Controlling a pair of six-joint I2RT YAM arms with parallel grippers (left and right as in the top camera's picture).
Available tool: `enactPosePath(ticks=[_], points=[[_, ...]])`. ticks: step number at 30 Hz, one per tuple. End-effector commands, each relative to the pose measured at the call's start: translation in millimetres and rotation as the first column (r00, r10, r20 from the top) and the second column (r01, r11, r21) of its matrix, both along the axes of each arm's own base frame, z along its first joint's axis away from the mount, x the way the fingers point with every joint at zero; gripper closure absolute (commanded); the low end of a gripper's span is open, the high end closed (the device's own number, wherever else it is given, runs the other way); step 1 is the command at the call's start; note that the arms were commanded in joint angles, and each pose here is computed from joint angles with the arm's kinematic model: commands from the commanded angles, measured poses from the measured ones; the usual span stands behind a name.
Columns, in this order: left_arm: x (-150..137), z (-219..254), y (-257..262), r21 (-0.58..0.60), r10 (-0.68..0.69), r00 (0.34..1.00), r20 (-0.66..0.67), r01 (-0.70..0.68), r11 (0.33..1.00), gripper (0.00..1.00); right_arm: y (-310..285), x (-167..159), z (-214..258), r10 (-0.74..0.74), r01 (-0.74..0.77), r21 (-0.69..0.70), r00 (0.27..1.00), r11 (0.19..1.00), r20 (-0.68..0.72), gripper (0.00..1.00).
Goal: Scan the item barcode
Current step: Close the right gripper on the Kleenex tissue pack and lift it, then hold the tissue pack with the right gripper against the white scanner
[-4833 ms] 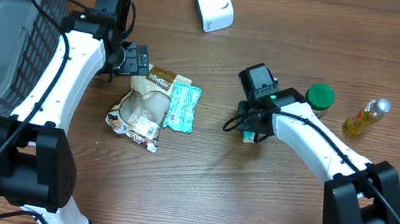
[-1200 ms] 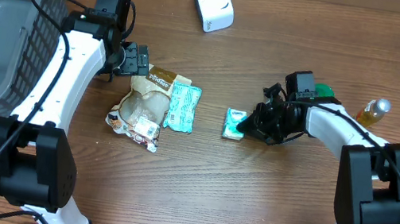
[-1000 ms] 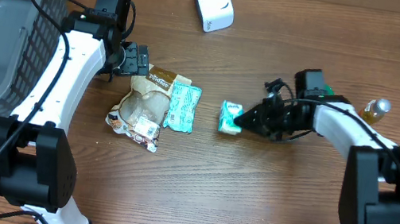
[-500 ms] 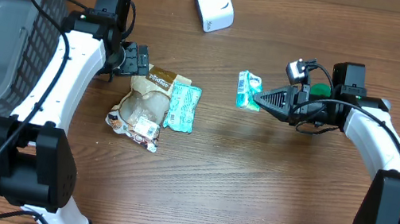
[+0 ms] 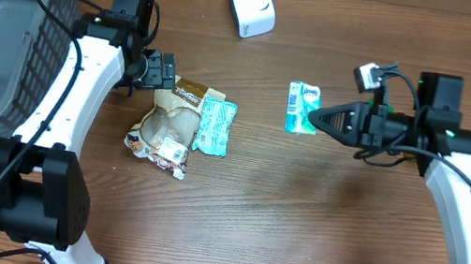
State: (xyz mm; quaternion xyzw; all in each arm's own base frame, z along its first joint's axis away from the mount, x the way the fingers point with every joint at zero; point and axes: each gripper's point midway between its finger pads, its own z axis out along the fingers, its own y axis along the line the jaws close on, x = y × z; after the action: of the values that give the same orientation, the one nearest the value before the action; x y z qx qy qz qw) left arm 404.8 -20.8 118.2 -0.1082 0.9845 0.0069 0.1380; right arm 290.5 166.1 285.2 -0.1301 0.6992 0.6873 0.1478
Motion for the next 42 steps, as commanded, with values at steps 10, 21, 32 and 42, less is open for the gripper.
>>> enactPosePath(ticks=[10,21,32,42], points=[[2.9,6.7,0.8,0.003,0.004,1.0,0.02,-0.005,1.0,0.0,-23.9,44.7,-58.6,-0.323,0.312,-0.443,0.945,0.84,0.053,0.96],[2.9,6.7,0.7,0.003,0.004,1.0,0.02,-0.004,1.0,0.0,-3.6,60.4,-147.2,-0.357,0.432,-0.837,0.881,0.337,0.311,0.97],[2.9,6.7,0.7,0.003,0.004,1.0,0.02,-0.004,1.0,0.0,18.1,101.7,-5.0,-0.28,0.587,-0.772,0.805,0.243,0.524,0.97],[2.9,6.7,0.7,0.003,0.004,1.0,0.02,-0.004,1.0,0.0,31.5,173.1,42.5,-0.176,0.755,-0.629,0.655,0.185,0.735,0.96]])
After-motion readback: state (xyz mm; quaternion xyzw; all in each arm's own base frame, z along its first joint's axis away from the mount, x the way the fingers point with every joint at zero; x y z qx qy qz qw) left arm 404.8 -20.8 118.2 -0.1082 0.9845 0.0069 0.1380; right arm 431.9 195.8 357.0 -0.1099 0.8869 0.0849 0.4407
